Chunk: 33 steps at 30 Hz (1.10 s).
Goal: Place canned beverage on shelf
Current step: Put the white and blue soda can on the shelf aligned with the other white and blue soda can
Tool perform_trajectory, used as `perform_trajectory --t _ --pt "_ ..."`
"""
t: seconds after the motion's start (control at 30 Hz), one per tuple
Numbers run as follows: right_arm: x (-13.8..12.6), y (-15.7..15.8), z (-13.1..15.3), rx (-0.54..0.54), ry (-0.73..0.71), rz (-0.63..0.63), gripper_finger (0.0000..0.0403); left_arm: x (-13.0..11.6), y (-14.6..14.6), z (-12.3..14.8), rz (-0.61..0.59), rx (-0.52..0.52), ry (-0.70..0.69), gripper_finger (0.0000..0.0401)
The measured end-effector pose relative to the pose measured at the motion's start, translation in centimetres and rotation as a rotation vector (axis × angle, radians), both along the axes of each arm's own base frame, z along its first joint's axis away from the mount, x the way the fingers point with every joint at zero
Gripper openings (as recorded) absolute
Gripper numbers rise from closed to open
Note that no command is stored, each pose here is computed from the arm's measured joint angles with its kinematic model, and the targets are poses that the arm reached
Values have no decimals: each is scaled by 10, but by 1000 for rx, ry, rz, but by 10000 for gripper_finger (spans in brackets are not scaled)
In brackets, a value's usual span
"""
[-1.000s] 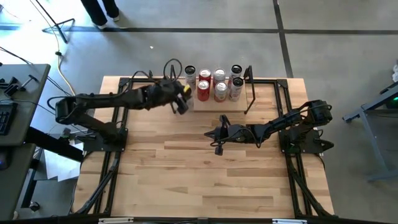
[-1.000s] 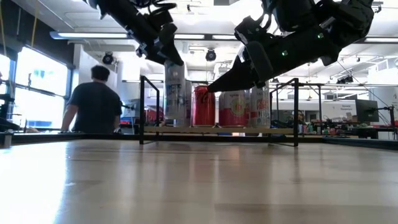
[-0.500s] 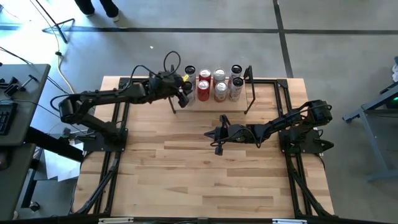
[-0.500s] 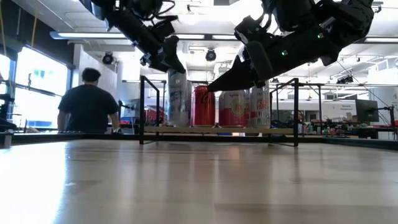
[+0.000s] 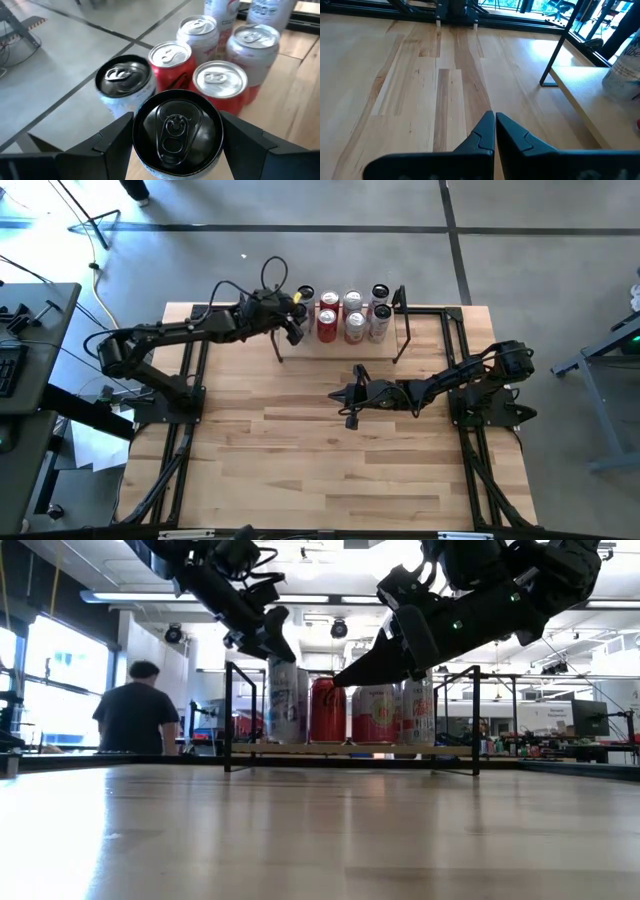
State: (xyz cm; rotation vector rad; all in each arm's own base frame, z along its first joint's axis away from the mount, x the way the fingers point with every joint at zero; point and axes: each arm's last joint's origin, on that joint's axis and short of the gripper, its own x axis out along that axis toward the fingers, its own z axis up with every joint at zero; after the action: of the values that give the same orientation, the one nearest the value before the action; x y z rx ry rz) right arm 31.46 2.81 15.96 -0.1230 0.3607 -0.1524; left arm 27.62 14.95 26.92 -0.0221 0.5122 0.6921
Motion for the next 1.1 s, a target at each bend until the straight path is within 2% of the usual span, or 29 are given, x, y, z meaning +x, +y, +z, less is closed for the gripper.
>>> perform_trajectory --t 0.73,1.1 --pt "1 0 2 -6 -20 4 0 0 0 -1 -31 -43 -24 256" --pt "1 0 2 -7 -20 4 0 11 6 -12 -28 -34 -26 257"
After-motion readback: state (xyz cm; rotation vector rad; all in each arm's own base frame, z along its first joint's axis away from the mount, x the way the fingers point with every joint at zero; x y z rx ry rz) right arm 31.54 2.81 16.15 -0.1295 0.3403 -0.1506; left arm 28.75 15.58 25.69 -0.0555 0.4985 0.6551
